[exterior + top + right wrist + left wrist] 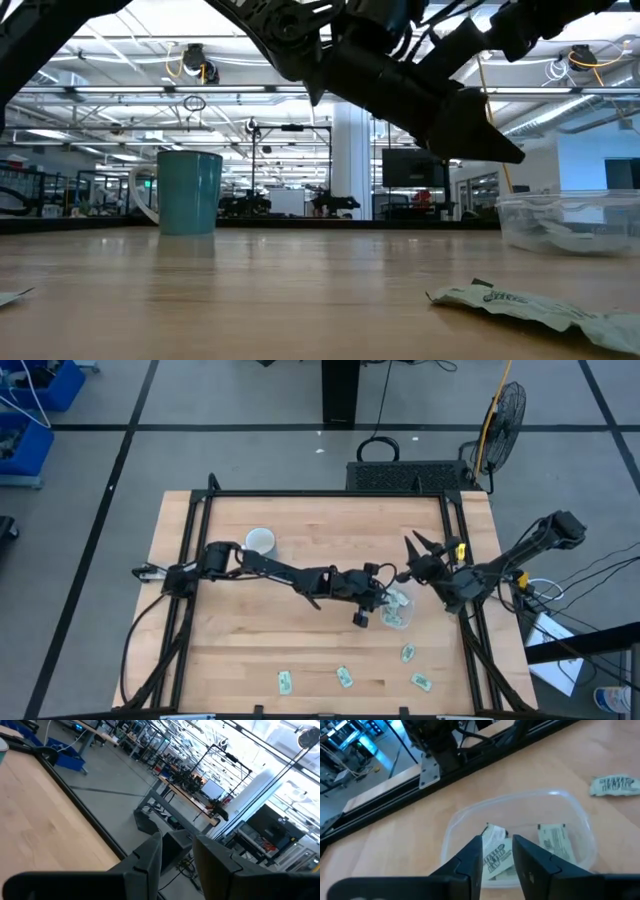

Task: Pick and place Stevia / Truvia into bins
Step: Put the stevia packet into the container

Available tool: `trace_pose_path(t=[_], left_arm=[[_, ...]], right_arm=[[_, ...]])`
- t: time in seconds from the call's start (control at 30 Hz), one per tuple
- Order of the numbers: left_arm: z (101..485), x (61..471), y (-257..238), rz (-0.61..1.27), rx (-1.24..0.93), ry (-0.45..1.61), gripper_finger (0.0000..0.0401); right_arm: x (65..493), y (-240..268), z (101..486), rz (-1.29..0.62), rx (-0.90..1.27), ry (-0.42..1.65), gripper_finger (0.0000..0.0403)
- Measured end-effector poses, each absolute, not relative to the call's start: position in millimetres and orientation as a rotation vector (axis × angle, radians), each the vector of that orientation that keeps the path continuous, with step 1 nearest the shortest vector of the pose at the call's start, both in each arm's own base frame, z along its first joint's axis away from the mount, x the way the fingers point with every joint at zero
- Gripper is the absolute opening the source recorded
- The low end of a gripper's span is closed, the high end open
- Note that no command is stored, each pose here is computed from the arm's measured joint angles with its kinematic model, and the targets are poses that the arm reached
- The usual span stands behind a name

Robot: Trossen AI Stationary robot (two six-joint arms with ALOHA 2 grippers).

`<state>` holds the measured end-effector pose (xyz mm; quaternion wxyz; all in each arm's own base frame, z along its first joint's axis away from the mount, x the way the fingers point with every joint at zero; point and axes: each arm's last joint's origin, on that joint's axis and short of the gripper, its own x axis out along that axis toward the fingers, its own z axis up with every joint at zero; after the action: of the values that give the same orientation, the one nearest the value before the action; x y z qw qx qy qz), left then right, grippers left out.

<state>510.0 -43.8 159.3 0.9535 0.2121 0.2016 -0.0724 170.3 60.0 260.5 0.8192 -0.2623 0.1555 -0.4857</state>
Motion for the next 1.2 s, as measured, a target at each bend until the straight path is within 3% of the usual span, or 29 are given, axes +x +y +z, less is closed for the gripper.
trace_pose_path(t=[0.47,0.83,1.2], left_arm=[[166.0,492.1,-42.3,-0.123,0.440,0.643,0.0118],[235.9,438.3,-30.7,-0.016,0.385,0.902,0.0118],[301.2,363.0,-36.6,-0.014,0.328,0.871,0.0118]], right_arm=[[171.4,60.7,260.2,-1.002,-0.486,0.272,0.0105],[177.7,83.9,257.9,-0.465,-0.253,0.050,0.0105],[169.2,117.1,280.3,-0.287,-0.253,0.090,0.0105]])
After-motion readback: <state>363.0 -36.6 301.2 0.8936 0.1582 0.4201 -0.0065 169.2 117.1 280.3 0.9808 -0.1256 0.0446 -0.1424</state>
